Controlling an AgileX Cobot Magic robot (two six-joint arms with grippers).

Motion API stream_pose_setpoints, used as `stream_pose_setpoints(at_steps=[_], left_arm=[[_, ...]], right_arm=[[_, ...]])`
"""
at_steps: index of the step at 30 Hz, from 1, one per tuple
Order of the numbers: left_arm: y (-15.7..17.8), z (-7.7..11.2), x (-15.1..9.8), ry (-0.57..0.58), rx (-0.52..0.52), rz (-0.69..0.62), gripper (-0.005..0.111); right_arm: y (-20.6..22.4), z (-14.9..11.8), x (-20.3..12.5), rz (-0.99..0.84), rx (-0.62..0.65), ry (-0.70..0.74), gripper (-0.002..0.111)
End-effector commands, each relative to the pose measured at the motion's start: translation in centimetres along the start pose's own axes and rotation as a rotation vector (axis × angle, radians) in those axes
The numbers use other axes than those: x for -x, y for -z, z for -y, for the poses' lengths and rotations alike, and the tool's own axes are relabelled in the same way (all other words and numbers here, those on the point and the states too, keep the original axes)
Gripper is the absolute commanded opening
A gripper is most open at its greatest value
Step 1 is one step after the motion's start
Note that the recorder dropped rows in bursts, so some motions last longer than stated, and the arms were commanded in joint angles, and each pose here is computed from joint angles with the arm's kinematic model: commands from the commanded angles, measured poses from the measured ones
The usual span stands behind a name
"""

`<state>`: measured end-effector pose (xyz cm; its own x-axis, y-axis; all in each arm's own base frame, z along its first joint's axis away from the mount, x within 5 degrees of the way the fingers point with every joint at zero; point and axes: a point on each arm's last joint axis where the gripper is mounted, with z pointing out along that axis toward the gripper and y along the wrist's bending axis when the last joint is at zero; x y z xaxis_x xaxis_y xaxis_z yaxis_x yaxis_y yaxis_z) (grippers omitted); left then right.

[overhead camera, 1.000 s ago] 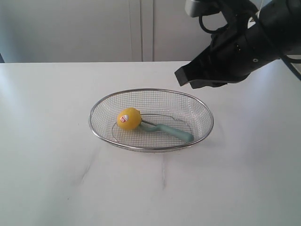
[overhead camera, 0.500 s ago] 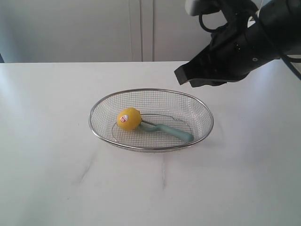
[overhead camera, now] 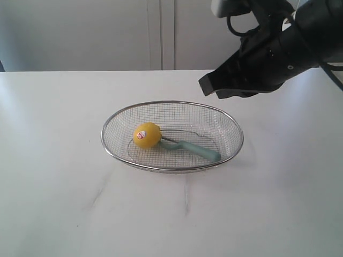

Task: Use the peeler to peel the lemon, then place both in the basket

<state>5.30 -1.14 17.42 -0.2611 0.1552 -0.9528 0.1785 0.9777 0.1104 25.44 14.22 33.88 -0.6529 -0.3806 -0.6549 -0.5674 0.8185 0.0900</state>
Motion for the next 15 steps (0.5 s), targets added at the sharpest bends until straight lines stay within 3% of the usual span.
stream_pose_setpoints(at_steps=[1, 15], left_arm=[[-0.01, 0.26, -0.64, 0.013, -0.025, -0.056, 0.0], [-0.01, 0.3, -0.62, 0.018, -0.029, -0.054, 0.0]], right_arm=[[0.2, -0.03, -0.08, 0.009, -0.001, 0.001, 0.0], [0.2, -0.03, -0.08, 0.009, -0.001, 0.001, 0.0]])
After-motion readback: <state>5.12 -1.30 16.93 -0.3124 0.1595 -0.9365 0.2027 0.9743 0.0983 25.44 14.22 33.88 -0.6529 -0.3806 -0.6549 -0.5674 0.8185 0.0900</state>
